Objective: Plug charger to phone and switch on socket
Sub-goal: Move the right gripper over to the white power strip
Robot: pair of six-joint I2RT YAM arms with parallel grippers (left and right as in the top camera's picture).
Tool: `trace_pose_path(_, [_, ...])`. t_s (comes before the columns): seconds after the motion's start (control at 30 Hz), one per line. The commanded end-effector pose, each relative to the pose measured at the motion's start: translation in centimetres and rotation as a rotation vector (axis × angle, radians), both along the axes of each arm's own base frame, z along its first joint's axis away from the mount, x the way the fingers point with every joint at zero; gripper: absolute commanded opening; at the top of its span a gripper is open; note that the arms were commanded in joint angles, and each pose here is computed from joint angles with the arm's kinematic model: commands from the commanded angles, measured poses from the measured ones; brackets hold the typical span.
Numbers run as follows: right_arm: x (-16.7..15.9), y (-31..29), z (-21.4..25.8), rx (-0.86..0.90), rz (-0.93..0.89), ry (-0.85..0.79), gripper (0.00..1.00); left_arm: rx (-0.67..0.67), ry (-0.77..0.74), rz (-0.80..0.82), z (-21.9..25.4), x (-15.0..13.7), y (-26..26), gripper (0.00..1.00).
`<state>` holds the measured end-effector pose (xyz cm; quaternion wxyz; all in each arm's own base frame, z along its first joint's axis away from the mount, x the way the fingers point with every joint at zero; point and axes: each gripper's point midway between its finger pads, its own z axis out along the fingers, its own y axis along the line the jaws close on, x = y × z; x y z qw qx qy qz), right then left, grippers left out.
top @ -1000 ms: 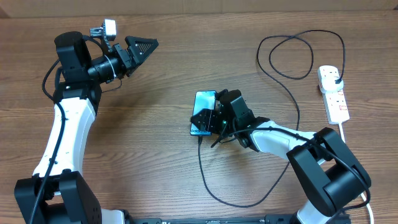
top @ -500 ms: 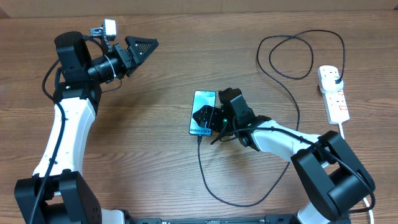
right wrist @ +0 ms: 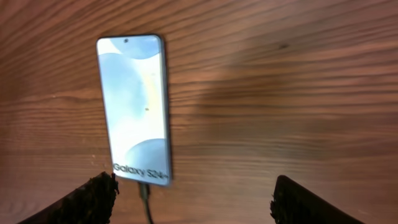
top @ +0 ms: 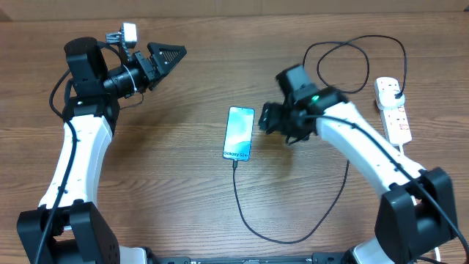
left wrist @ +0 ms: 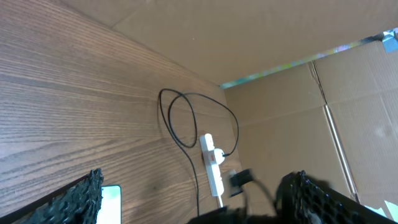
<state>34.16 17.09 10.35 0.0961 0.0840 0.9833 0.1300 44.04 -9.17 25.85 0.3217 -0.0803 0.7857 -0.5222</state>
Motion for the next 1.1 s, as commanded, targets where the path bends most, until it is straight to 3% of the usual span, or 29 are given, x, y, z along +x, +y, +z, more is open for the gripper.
trace_pose_path(0.0, [1.4,-3.7,2.1,-0.076,0.034,-0.054,0.79,0.019,-0.06,-0.003,1.6,-0.2,0.0,1.0])
trace_pose_path(0.17, [1.2,-11.4,2.6,-0.213,-0.109,0.016,0.78,0.019,-0.06,-0.003,1.6,-0.2,0.0,1.0])
trace_pose_path(0.37, [1.4,-19.7,4.3,-0.239,-0.281,0.043,0.76,0.019,-0.06,-0.003,1.6,-0.2,0.0,1.0])
trace_pose_path(0.63, [0.8,-31.0,0.4,-0.269,-0.575,0.128,0.78,0.019,-0.06,-0.003,1.6,-0.2,0.0,1.0])
trace_pose_path(0.83, [1.9,-34.4,-2.6,-0.258,-0.655,0.113,0.7,0.019,-0.059,-0.003,1.6,-0.2,0.0,1.0])
trace_pose_path(0.9, [2.7,-35.5,-2.9,-0.264,-0.678,0.074,0.62,0.019,-0.06,-0.003,1.6,-0.2,0.0,1.0])
trace_pose_path(0.97, [3.0,-36.6,-3.2,-0.287,-0.699,0.058,0.64,0.019,-0.06,-0.003,1.6,-0.2,0.0,1.0])
trace_pose_path(1.0, [3.0,-37.4,-3.7,-0.299,-0.714,0.058,0.75,0.019,-0.059,-0.003,1.6,-0.2,0.0,1.0])
trace_pose_path(1.07, [3.0,-38.2,-4.2,-0.302,-0.729,0.057,0.77,0.019,-0.06,-0.003,1.6,-0.2,0.0,1.0])
